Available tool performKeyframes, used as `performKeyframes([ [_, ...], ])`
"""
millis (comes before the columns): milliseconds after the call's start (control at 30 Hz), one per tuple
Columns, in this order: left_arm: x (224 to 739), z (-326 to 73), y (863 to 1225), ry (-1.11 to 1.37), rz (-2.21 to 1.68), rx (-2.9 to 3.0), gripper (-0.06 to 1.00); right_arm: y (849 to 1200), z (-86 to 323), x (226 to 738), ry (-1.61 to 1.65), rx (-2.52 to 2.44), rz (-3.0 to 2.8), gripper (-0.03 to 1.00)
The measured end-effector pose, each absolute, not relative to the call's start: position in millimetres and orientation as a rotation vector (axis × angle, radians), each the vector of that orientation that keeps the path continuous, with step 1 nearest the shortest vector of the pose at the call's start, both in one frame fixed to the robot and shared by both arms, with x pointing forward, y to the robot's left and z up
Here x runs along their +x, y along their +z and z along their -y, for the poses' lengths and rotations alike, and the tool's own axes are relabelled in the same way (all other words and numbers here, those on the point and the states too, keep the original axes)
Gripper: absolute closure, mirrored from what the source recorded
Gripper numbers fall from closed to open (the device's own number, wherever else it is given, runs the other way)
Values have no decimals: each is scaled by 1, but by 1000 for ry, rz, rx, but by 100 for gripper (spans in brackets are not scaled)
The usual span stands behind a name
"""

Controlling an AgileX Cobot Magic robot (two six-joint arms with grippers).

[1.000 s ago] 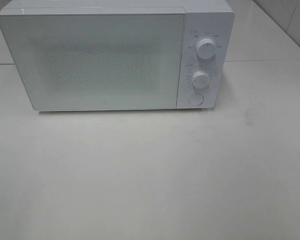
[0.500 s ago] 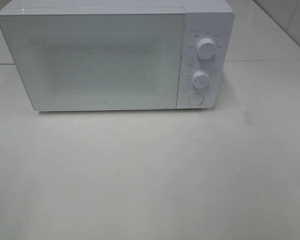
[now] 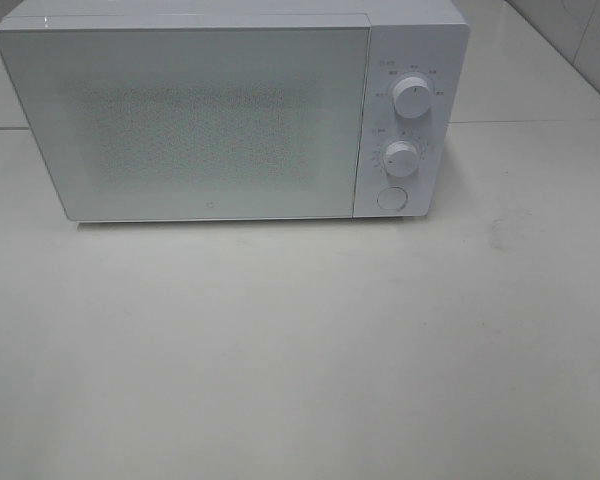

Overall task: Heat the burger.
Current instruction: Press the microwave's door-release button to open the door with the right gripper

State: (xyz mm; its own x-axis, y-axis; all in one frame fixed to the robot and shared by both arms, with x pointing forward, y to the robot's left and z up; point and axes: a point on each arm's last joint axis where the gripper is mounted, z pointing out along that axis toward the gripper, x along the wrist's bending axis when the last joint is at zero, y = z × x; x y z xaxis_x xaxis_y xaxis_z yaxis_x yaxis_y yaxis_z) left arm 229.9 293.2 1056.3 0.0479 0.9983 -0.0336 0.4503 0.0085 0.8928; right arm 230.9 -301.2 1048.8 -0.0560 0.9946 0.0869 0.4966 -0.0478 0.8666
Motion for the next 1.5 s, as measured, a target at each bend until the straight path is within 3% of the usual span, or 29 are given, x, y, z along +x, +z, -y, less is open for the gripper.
performKeyframes([
  [667,230,-293,1056,894,-1509,1551,-4,1079,292,298,1130,1501,-1523,20],
  [1500,230,-293,1056,894,-1509,1551,-4,1054,276,417,1211,1427,-1460,20],
])
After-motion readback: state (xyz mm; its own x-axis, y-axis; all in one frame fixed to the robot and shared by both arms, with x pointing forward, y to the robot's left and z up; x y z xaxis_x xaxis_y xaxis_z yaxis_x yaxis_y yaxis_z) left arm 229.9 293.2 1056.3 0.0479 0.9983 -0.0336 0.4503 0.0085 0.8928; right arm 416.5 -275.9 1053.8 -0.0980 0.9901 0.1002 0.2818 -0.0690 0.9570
